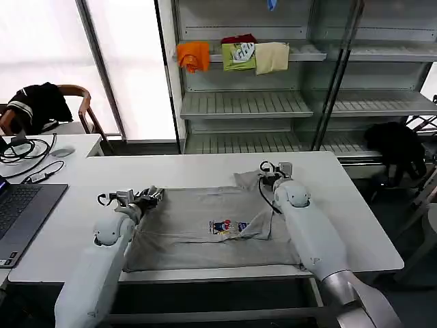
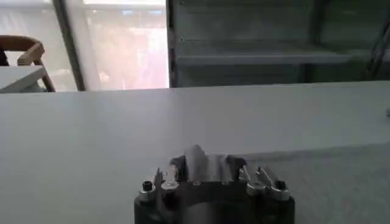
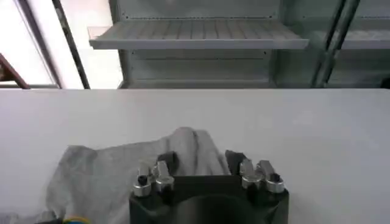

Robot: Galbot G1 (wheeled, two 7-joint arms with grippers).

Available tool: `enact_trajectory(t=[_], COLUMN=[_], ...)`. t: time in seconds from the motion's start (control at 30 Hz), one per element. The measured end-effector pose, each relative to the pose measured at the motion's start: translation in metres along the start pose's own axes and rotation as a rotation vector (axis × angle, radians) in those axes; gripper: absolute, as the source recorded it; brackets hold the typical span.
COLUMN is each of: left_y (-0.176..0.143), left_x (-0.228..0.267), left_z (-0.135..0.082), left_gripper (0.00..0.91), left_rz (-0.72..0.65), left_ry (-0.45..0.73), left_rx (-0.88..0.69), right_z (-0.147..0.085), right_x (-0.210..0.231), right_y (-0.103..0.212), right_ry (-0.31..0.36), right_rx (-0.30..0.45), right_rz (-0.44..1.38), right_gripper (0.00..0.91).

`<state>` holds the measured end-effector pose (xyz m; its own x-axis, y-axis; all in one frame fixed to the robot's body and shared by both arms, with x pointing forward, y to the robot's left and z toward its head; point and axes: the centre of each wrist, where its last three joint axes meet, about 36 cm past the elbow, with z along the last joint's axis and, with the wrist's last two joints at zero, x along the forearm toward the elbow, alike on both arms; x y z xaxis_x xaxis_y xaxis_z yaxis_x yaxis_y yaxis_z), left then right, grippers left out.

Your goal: Fold and organize the clothes.

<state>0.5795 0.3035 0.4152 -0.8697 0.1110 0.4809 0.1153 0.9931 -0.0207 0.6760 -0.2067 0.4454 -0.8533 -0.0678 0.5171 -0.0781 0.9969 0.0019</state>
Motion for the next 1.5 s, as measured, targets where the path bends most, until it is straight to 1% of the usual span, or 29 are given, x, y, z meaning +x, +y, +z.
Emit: enact_trajectory(t=[0.53, 0.77, 0.8, 0.93, 1.0, 1.07, 1.23, 1.5], left_y=[-0.006, -0.006, -0.006, -0.005, -0.005, -0.004, -0.005, -0.007], left_x=[0.0, 0.001, 0.002, 0.007, 0.011, 0.016, 0.029, 0.055], left_z=[0.004, 0.0, -0.001, -0.005, -0.008, -0.011, -0.019, -0.027], left_gripper=[0.02, 0.01, 0.02, 0.01, 0.02, 0.01, 0.02, 0.01], left_rz=[0.014, 0.019, 0.019, 0.019, 0.019, 0.021, 0.022, 0.032], left_ry=[0.002, -0.027, -0.032, -0.051, -0.064, -0.078, -0.116, -0.17], left_rx=[0.009, 0.025, 0.028, 0.034, 0.035, 0.035, 0.022, -0.004], right_z=[0.008, 0.004, 0.003, -0.004, -0.008, -0.011, -0.02, -0.024], right_x=[0.008, 0.015, 0.016, 0.025, 0.031, 0.037, 0.055, 0.088], right_y=[-0.002, -0.005, -0.004, -0.005, -0.004, -0.004, 0.0, 0.003], right_ry=[-0.007, -0.027, -0.032, -0.065, -0.082, -0.104, -0.161, -0.24], right_rx=[-0.008, -0.018, -0.019, -0.027, -0.031, -0.031, -0.032, -0.021], right_rz=[-0.014, -0.023, -0.025, -0.034, -0.04, -0.042, -0.053, -0.062], right_gripper=[0.0, 0.0, 0.0, 0.0, 0.0, 0.0, 0.0, 0.0])
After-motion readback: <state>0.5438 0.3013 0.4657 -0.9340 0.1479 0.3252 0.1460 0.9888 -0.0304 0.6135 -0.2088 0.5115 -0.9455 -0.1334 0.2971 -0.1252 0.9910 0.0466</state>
